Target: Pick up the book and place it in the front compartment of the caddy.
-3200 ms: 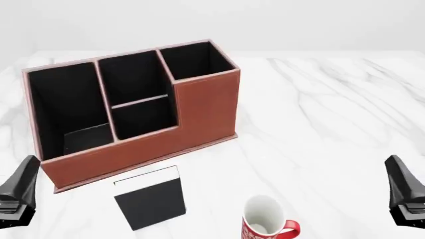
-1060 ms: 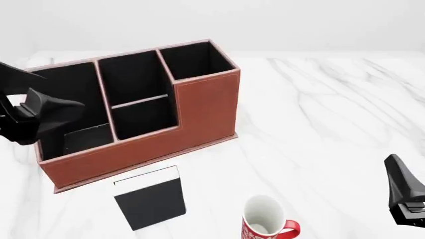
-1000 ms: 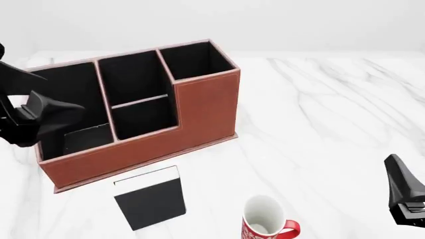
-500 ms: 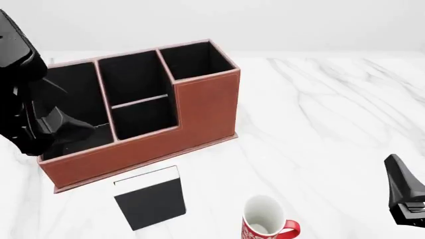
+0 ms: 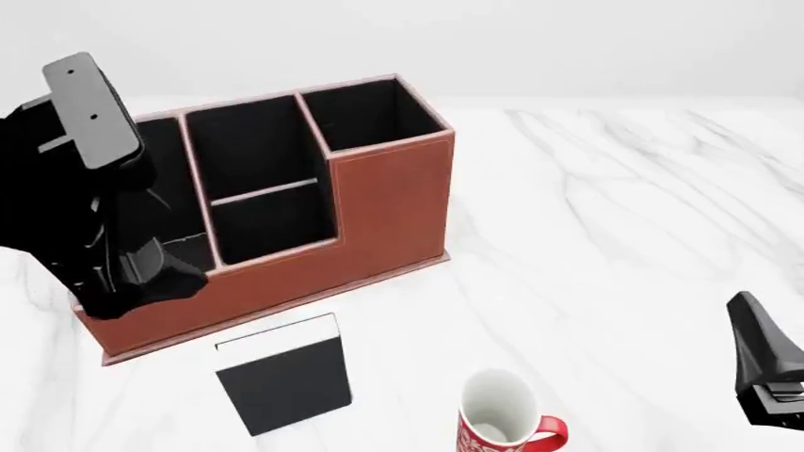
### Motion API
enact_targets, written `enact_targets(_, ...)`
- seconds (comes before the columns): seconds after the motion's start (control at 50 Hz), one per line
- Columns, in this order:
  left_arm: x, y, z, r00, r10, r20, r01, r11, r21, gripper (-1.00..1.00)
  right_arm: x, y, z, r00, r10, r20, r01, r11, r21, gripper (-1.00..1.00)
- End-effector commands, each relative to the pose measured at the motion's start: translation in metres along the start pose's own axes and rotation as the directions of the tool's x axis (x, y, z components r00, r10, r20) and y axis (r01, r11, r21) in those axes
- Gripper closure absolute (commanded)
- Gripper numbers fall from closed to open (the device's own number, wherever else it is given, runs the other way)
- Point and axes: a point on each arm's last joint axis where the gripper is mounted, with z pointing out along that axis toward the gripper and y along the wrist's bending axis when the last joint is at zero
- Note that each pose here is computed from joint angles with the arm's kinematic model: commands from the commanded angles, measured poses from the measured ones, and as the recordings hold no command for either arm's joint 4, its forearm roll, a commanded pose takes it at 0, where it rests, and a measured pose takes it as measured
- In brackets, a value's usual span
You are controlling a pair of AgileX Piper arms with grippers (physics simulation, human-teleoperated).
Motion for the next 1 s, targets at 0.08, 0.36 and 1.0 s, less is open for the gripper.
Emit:
enact_targets(0.08,-0.003,-0.011,0.021,0.998,0.043,-0.042,-0.041,0.998,0.057,-1.00,0.000,0.000,0.000,1.000,0.000,0.000,0.000,1.000,0.000,-1.00)
enact_targets(0.36,-0.011,-0.025,0.034,0.997,0.051,-0.056,-0.045,0.994,0.103,-1.00,0.000,0.000,0.000,1.000,0.000,0.000,0.000,1.000,0.000,-1.00)
enact_targets(1.0,-0.017,-0.059,0.091,0.991,0.062,-0.120,-0.039,0.982,0.183,-1.00,0.000,0.000,0.000,1.000,0.000,0.000,0.000,1.000,0.000,-1.00)
